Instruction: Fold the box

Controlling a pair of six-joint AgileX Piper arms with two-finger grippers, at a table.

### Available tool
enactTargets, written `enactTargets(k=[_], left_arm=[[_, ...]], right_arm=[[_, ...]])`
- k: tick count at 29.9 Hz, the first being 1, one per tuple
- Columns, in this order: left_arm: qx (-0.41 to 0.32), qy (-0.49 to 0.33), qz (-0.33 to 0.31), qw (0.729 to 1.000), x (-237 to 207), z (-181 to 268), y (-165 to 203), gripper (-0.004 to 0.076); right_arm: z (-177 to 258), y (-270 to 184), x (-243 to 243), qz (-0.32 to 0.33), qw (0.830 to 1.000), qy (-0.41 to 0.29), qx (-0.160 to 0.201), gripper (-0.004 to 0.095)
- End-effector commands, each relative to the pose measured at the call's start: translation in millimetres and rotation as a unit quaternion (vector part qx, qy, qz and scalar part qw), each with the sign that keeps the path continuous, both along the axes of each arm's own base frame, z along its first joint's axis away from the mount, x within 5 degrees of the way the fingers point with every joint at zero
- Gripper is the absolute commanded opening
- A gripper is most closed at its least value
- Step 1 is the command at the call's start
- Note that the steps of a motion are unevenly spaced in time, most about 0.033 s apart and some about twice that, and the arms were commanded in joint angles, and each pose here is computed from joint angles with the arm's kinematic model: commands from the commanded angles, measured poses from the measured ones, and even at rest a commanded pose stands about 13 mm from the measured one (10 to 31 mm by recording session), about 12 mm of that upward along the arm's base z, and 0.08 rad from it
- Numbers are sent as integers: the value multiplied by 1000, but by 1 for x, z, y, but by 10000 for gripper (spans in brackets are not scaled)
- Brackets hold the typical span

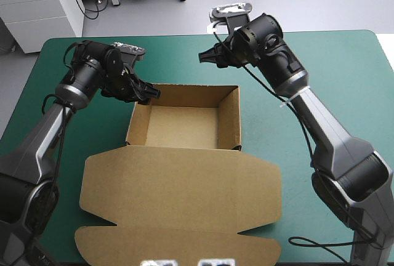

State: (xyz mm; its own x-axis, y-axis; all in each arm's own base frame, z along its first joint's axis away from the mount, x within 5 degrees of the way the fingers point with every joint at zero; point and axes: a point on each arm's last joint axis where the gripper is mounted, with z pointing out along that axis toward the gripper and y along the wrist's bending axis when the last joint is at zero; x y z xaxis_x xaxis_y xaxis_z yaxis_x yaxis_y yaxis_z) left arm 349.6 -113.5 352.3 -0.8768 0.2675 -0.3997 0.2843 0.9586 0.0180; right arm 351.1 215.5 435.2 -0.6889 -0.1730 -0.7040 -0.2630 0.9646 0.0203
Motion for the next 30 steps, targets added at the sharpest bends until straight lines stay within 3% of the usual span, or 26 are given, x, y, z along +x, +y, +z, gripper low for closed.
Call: enactTargets(k=[1,4,8,15,17,20,24,30], left_arm=[[-15,-45,0,999,-31,48,9,529],[4,-93,-21,995,-53,75,20,487],[27,-168,-5,985,-91,114,42,365],[-16,-233,-1,972,-166,145,63,139],[-16,-233,-1,972,-183,139,69,68],[-9,-213,-2,977,-207,116,77,-9],[-12,-197,-3,980,-241,75,88,-7],[-19,-167,13,986,-284,7,101,-8]], right_arm=[[54,-27,-30,-6,997,-74,18,468],[62,-35,-36,-14,996,-90,9,468],[63,-36,-39,-12,996,-89,14,468],[33,-31,-27,-19,999,-42,-10,467],[19,-31,-21,-29,999,-14,-5,468],[-2,-34,-12,-27,998,47,33,468],[-25,-32,-3,-6,993,106,60,468],[-57,-27,3,16,986,158,49,462]])
